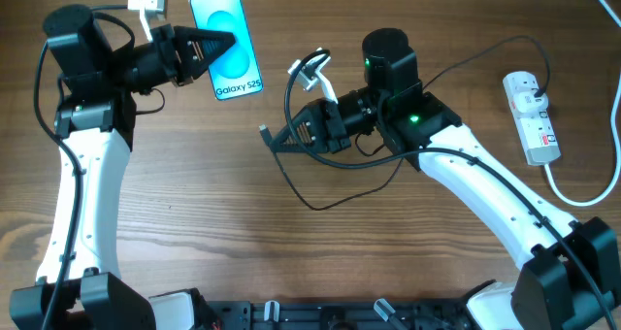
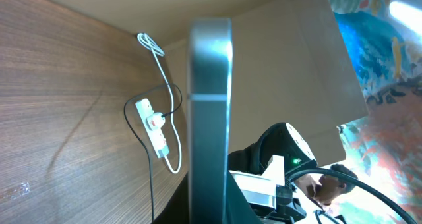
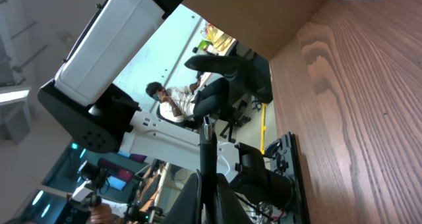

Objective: Plug charger to phone and switch on socket
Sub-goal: 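Carry the plug left toward the phone's bottom port with the right gripper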

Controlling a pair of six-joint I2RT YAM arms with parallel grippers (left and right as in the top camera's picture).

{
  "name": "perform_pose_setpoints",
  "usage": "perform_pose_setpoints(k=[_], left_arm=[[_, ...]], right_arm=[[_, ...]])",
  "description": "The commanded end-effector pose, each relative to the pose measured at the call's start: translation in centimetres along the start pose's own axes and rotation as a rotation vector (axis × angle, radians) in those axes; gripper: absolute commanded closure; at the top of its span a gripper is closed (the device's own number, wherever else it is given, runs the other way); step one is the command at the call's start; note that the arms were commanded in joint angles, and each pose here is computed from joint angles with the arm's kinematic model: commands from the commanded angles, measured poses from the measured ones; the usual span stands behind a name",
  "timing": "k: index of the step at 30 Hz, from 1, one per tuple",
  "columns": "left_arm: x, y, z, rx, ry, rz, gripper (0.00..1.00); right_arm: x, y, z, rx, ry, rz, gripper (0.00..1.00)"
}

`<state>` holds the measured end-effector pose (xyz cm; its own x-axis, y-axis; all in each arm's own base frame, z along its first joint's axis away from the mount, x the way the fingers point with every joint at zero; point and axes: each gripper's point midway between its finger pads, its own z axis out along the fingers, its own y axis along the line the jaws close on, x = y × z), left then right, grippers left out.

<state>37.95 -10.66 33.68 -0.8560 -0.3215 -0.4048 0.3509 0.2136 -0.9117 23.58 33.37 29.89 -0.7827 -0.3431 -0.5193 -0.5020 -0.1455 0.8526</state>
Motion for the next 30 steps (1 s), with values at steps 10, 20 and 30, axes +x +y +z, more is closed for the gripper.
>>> perform_pose_setpoints(k=[10,20,30], left_arm=[[0.8,-1.8,-0.1,0.053,0.047,0.122,0.96],[1.3,-2.3,-0.2,0.082,0.075,0.152,0.96],[1.1,-2.1,-0.1,0.068,0.061,0.139,0.96]], right_arm=[[0.0,0.7,0.1,-0.019,0.012,0.041,0.96],[-0.3,1.1,0.0,-0.030,0.013,0.014,0.96],[-0.8,0.8,0.1,-0.010,-0.011,-0.014,0.96]])
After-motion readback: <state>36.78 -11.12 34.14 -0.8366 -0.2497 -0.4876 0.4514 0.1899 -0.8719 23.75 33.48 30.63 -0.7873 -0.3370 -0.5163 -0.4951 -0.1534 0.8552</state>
